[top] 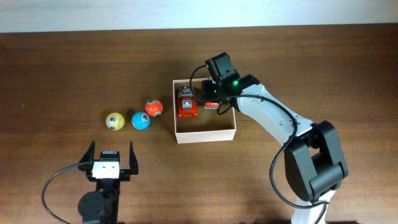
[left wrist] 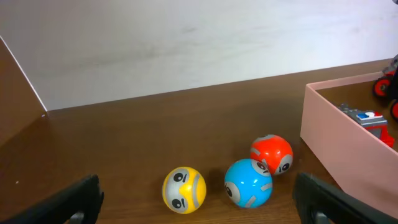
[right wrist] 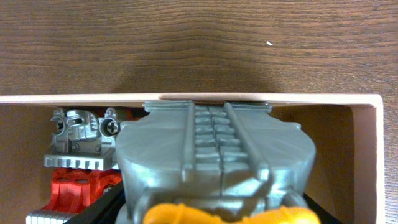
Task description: Pack container
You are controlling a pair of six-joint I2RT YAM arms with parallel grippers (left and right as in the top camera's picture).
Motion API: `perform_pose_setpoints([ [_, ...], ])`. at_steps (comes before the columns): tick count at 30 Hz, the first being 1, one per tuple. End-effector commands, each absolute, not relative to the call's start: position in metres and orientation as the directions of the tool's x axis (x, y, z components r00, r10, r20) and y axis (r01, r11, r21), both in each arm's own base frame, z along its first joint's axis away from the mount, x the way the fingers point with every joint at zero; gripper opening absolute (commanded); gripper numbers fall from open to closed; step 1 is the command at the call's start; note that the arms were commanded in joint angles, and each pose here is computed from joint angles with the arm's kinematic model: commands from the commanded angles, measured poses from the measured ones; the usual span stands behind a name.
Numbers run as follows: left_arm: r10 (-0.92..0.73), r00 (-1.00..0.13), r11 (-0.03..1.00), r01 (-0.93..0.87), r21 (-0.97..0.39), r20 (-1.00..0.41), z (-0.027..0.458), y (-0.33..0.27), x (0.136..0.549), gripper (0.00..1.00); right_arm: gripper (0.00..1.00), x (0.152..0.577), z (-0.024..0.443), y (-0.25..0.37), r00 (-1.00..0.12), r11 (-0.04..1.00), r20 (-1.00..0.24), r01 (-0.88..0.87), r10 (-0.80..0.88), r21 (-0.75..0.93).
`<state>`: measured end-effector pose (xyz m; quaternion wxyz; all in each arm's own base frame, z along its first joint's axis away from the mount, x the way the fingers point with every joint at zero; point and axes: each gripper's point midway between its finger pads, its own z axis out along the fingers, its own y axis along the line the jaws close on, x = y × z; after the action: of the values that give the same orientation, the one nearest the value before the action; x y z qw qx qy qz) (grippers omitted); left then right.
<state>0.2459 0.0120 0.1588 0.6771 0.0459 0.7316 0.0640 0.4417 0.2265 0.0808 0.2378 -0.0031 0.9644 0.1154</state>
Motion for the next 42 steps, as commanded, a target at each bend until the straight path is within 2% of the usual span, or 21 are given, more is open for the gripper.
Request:
perform_pose_setpoints([
  [1, 0.166, -0.077, 0.986, -0.011, 0.168, -0.983, 0.158, 0.011, 0.246, 0.99, 0.57, 0.448, 0.095, 0.230, -0.866, 0.973, -0.496, -0.062, 0.058, 0.222],
  [8, 0.166, -0.077, 0.986, -0.011, 0.168, -0.983, 0.158, 0.011, 0.246, 0.99, 0.57, 0.445, 0.091, 0.237, -0.869, 0.973, -0.492, -0.077, 0.042, 0.219],
  [12, 0.166, -0.077, 0.986, -0.011, 0.168, -0.983, 0.158, 0.011, 0.246, 0.99, 0.73, 0.444, 0.092, 0.242, -0.865, 0.972, -0.502, -0.097, 0.024, 0.215],
  [18, 0.166, -0.077, 0.986, -0.011, 0.168, -0.983, 0.158, 0.011, 0.246, 0.99, 0.79, 0.444, 0.092, 0.242, -0.865, 0.972, -0.501, -0.098, 0.024, 0.216],
  [35, 0.166, -0.077, 0.986, -0.011, 0.168, -0.983, 0.158, 0.011, 0.246, 0.99, 0.79, 0.438, 0.091, 0.239, -0.880, 0.974, -0.476, -0.103, 0.005, 0.201],
  [38, 0.166, -0.077, 0.986, -0.011, 0.168, -0.983, 0.158, 0.011, 0.246, 0.99, 0.70, 0.441, 0.090, 0.230, -0.871, 0.985, -0.492, -0.080, 0.005, 0.151],
  [42, 0.167, -0.077, 0.986, -0.011, 0.168, -0.983, 0.158, 0.011, 0.246, 0.99, 0.65, 0.442, 0.091, 0.231, -0.865, 0.984, -0.501, -0.101, -0.015, 0.144],
])
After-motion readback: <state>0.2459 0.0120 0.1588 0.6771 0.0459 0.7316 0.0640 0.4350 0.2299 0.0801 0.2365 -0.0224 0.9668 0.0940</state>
